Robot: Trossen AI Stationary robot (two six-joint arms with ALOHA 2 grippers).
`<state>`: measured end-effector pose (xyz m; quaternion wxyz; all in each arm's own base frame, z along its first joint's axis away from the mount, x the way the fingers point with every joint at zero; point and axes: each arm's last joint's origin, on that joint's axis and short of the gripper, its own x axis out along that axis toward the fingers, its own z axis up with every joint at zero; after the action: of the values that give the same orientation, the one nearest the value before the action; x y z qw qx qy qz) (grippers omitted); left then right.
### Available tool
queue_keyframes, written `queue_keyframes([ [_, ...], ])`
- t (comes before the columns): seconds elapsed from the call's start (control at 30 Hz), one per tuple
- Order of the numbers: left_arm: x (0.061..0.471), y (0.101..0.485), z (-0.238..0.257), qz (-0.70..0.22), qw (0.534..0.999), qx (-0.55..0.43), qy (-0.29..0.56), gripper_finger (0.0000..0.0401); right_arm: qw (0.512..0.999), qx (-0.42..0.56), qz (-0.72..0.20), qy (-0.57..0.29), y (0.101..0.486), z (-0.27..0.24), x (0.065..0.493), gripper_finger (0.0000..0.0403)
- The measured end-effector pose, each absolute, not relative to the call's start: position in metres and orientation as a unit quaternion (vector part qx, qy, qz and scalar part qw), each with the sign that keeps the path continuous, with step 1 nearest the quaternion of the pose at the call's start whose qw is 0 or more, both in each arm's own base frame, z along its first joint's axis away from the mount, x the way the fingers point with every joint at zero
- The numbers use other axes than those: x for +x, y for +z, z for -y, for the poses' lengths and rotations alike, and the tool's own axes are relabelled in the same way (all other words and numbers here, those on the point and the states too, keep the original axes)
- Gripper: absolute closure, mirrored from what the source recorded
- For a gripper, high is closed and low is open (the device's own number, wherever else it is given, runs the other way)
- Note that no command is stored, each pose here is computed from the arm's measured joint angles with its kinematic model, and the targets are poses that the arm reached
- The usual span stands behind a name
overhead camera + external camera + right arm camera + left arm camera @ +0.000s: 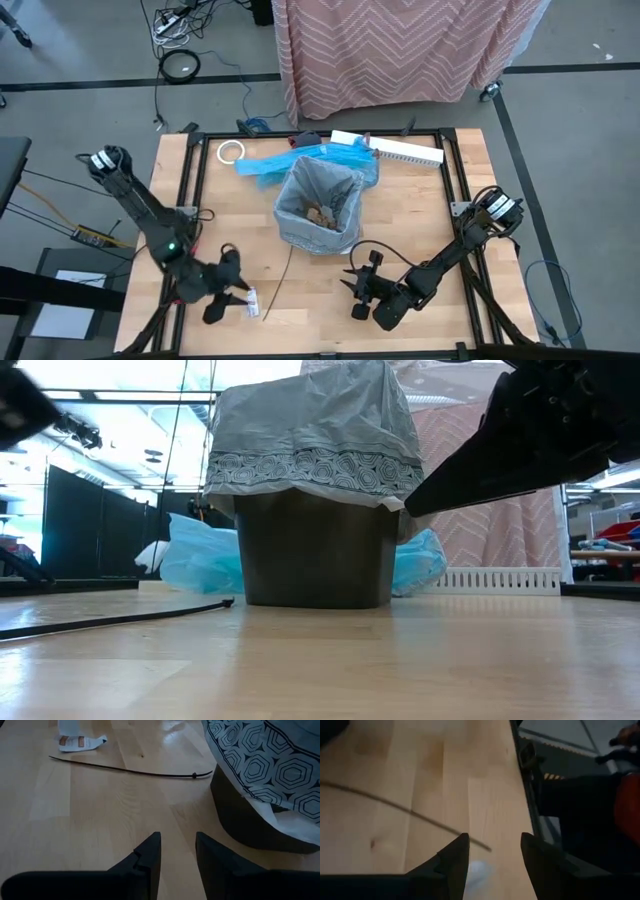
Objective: Place trash/remove bag and relplace
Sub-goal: Put the white receipt inside the black trash bin
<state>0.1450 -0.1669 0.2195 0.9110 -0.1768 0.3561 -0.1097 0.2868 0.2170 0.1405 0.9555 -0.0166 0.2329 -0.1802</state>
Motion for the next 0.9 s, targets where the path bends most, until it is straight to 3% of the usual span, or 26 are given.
queue_keyframes([
  [0.4, 0.136, 0.179, 0.195, -0.403, 0.898, 0.041, -0.171, 0.0215, 0.955, -0.021, -0.235, -0.182, 0.140, -0.216, 0.288, 0.0294],
  [0.9, 0.145, 0.146, 0.206, -0.405, 0.888, 0.152, -0.157, 0.0217, 0.954, -0.021, -0.235, -0.186, 0.140, -0.213, 0.290, 0.0294],
])
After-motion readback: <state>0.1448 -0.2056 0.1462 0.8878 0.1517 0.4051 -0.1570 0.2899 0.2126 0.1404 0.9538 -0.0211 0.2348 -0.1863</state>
